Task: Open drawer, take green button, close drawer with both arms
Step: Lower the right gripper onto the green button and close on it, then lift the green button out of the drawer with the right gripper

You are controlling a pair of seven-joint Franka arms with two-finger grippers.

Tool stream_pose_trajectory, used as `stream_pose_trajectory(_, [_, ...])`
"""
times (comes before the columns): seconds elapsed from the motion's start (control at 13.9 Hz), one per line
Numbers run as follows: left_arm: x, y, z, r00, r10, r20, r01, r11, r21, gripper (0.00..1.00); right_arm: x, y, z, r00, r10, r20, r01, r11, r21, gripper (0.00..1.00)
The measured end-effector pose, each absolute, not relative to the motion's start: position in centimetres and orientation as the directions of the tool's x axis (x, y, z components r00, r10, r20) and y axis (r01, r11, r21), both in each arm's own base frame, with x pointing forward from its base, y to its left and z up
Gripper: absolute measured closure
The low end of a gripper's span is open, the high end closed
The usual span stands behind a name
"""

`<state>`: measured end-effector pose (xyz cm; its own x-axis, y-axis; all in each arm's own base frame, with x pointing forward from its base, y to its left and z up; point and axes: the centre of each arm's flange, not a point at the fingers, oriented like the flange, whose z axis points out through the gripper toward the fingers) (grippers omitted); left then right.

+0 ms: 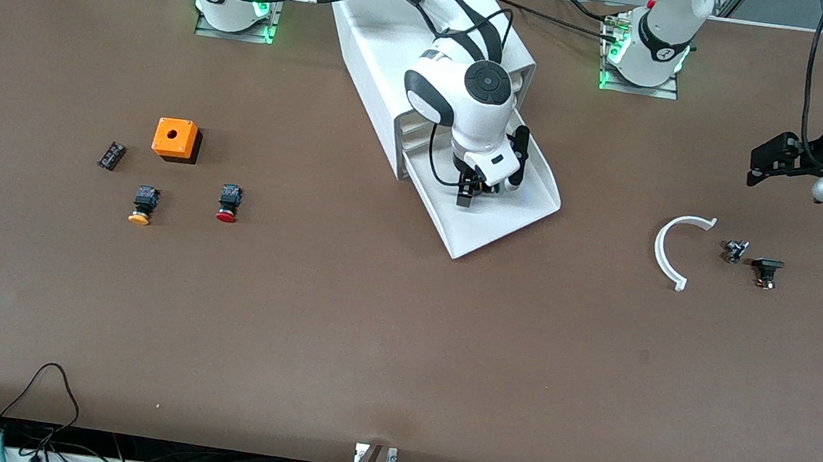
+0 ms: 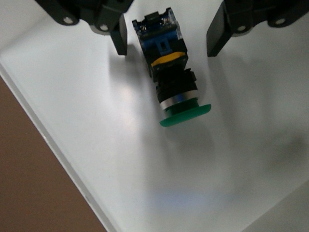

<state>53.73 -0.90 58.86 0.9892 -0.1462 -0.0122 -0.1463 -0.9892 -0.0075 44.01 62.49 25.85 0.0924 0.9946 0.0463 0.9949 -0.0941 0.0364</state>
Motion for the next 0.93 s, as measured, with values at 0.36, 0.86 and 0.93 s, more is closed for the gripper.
stream_pose_trajectory(0.36, [53.73,-0.95,58.87,0.989,-0.147,-0.012,-0.147,-0.989,-0.008,0.0,44.02,62.99,26.74,0.088,0.994,0.061,0.995,-0.091,0.05,0.55])
stream_pose_trajectory(0.86, [53.73,-1.14,58.92,0.989,-0.151,-0.011,-0.151,-0.989,-0.008,0.0,43.86,63.24,26.89,0.077,0.996,0.054,0.994,-0.08,0.071,0.67])
stream_pose_trajectory(0.93, [53.74,-1.19,58.94,0.988,-0.151,-0.01,-0.152,-0.988,-0.008,0.0,43.6,63.55,27.13,0.08,0.995,0.056,0.993,-0.084,0.079,0.67])
